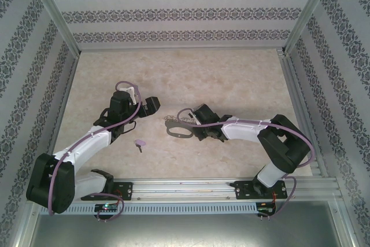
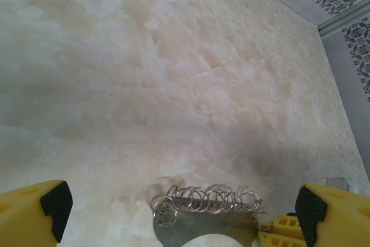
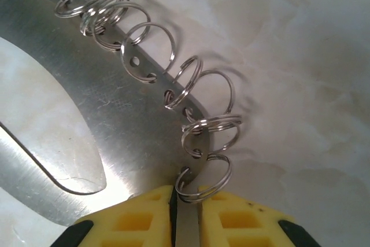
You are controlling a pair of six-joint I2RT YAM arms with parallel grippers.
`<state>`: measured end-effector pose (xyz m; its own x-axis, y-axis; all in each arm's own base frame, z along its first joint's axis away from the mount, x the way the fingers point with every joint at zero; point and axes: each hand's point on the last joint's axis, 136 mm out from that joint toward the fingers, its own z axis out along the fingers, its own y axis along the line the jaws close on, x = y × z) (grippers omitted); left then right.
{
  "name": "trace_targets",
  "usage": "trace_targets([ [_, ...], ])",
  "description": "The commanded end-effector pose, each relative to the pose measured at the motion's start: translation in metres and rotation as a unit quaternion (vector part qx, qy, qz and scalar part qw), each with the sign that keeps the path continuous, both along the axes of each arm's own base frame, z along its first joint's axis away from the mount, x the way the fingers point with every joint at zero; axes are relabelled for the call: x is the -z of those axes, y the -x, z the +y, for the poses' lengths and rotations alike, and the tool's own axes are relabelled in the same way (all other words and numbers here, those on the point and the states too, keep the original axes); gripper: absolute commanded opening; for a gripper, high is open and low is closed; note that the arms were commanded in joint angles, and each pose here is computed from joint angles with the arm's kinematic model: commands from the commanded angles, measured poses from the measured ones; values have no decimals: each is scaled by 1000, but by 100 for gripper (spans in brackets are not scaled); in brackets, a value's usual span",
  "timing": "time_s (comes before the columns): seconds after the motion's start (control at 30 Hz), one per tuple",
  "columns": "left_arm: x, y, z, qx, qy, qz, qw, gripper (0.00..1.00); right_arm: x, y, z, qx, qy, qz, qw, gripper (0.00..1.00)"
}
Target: Put the keys on the keyring
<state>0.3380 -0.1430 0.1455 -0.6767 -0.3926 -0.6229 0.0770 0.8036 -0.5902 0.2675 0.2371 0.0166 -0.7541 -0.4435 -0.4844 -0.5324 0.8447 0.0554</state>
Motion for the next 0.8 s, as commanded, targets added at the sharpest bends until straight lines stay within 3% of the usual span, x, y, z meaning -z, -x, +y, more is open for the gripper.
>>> trace_targets([
  [0.0,-21,-7,-7,8,10,-32,999,100,-25,3,16,-9,-42,-5,999,20],
  [0.27,-18,-6,-8,8,12,-29,999,100,-48,-3,6,16,-74,-23,997,34],
  [0.77,-19,-5,-8,8,15,-30,999,100,-23,-22,8,31,-88,9,996,47],
])
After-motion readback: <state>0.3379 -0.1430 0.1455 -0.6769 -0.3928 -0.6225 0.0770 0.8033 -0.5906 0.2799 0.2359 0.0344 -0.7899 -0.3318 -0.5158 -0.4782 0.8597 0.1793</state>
